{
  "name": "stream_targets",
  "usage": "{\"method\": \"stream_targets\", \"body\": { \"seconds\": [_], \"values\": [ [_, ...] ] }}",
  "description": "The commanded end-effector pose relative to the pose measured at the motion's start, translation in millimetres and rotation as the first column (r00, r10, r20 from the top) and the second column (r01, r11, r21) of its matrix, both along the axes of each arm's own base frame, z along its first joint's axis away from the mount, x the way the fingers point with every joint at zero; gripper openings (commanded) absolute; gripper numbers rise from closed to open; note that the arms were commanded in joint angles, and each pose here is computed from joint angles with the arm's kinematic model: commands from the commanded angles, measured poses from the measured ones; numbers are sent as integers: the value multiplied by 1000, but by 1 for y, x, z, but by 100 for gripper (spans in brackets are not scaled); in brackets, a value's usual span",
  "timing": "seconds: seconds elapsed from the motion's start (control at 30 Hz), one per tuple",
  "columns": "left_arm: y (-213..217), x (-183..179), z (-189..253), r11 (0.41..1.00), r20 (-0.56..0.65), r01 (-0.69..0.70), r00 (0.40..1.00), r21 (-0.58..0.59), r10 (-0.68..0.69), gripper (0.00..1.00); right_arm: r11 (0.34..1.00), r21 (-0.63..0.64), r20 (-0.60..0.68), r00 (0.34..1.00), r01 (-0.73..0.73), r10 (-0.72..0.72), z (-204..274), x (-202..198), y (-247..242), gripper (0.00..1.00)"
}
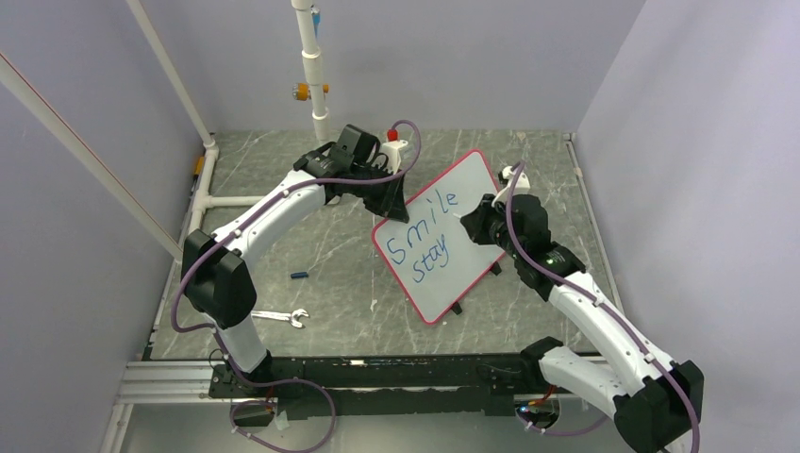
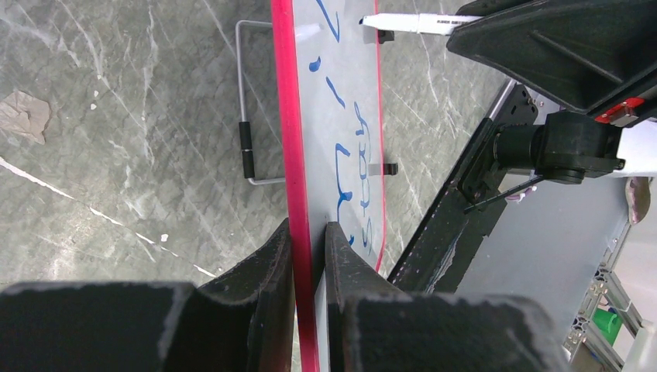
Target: Write a sentence on the whiteboard
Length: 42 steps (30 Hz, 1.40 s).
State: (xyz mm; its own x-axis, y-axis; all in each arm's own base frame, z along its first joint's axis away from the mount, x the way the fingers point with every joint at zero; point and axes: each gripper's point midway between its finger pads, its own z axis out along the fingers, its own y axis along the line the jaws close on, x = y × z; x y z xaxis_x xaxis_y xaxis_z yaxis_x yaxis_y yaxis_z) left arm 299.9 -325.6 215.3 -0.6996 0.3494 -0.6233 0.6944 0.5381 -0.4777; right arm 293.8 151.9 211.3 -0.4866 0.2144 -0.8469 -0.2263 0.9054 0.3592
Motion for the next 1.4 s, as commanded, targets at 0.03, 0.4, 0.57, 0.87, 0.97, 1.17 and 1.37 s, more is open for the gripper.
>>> {"method": "stream_targets", "body": {
  "seconds": [0.03, 0.4, 0.57, 0.87, 0.97, 1.17, 1.37],
  "values": [
    [-8, -9, -5, 997, 36, 70, 997, 32, -71, 0, 999, 50, 53, 999, -14, 12, 20, 10, 8, 0],
    [-8, -8, -5, 997, 39, 68, 997, 32, -70, 0, 999, 15, -24, 999, -38, 38, -16, -1, 7, 0],
    [-8, -9, -3, 997, 41, 70, 997, 30, -71, 0, 999, 0, -66, 997, -42, 42, -34, -12, 3, 0],
    [-8, -8, -3, 997, 41, 68, 997, 32, -69, 0, 999, -1, -146, 988, -42, 41, -67, -37, -5, 0],
    [-8, -8, -3, 997, 41, 68, 997, 32, -69, 0, 999, 6, -158, 987, -38, 38, -71, -43, -7, 0],
    [-8, -8, -4, 997, 40, 67, 997, 32, -68, 0, 999, 19, -162, 986, -33, 36, -70, -43, -5, 0],
    [-8, -9, -4, 997, 40, 70, 997, 32, -72, 0, 1000, 12, -127, 991, -27, 28, -53, -31, -3, 0]
  ]
}}
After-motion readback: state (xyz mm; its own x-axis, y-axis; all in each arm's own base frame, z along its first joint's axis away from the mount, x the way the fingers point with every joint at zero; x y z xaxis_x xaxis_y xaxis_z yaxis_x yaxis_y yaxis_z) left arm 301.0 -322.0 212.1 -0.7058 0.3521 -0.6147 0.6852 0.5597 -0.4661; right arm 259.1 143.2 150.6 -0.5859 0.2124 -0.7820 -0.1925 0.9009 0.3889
